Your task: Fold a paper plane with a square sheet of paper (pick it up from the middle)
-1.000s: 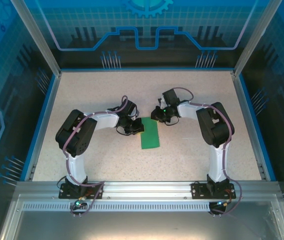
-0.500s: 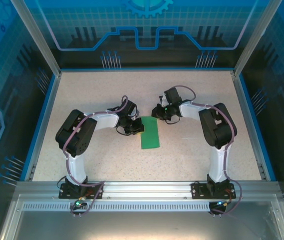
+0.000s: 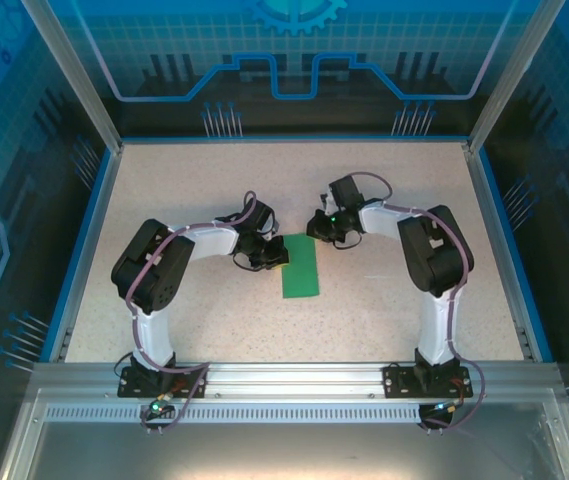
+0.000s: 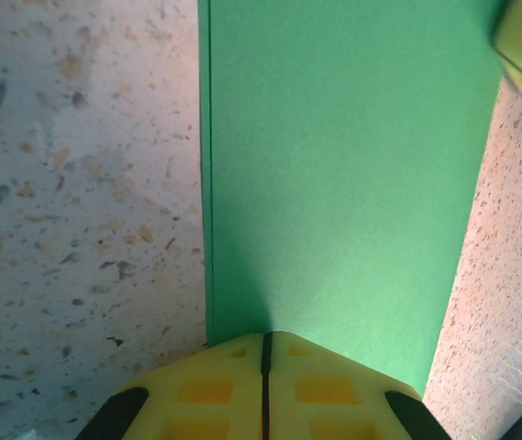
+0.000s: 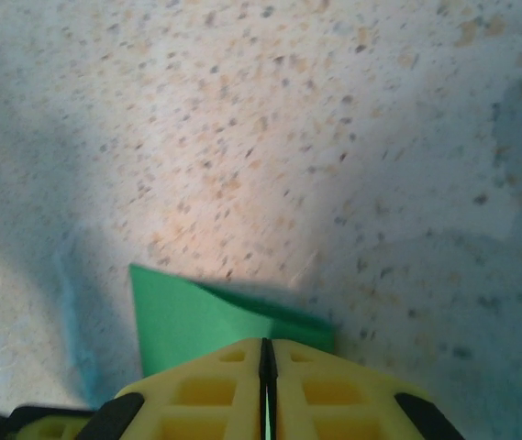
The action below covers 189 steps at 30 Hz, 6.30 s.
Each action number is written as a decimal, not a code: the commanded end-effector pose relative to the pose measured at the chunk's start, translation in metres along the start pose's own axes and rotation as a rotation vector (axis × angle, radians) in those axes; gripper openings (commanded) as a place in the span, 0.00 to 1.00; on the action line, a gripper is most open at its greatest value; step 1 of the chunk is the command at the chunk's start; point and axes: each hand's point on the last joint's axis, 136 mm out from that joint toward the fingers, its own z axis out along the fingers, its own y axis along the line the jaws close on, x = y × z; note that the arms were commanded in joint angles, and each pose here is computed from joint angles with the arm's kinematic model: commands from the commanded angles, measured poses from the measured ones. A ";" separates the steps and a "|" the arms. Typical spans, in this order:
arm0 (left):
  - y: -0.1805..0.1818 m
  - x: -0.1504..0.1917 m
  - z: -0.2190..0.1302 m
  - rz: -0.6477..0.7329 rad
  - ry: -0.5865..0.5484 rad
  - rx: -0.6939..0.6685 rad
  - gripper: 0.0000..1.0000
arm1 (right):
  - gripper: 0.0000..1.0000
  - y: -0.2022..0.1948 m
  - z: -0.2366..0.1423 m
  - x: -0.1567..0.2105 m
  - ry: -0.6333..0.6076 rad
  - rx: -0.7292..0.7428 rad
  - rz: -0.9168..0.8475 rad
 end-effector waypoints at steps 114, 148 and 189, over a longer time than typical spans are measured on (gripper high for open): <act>-0.062 -0.030 -0.004 -0.026 -0.026 0.185 0.22 | 0.32 0.018 -0.066 0.176 0.142 0.041 -0.183; 0.029 0.025 -0.055 -0.203 -0.113 0.056 0.53 | 0.38 0.039 0.023 0.084 0.161 0.109 -0.251; 0.032 0.108 -0.045 -0.281 0.157 0.183 0.39 | 0.38 -0.011 0.043 0.091 0.183 0.148 0.134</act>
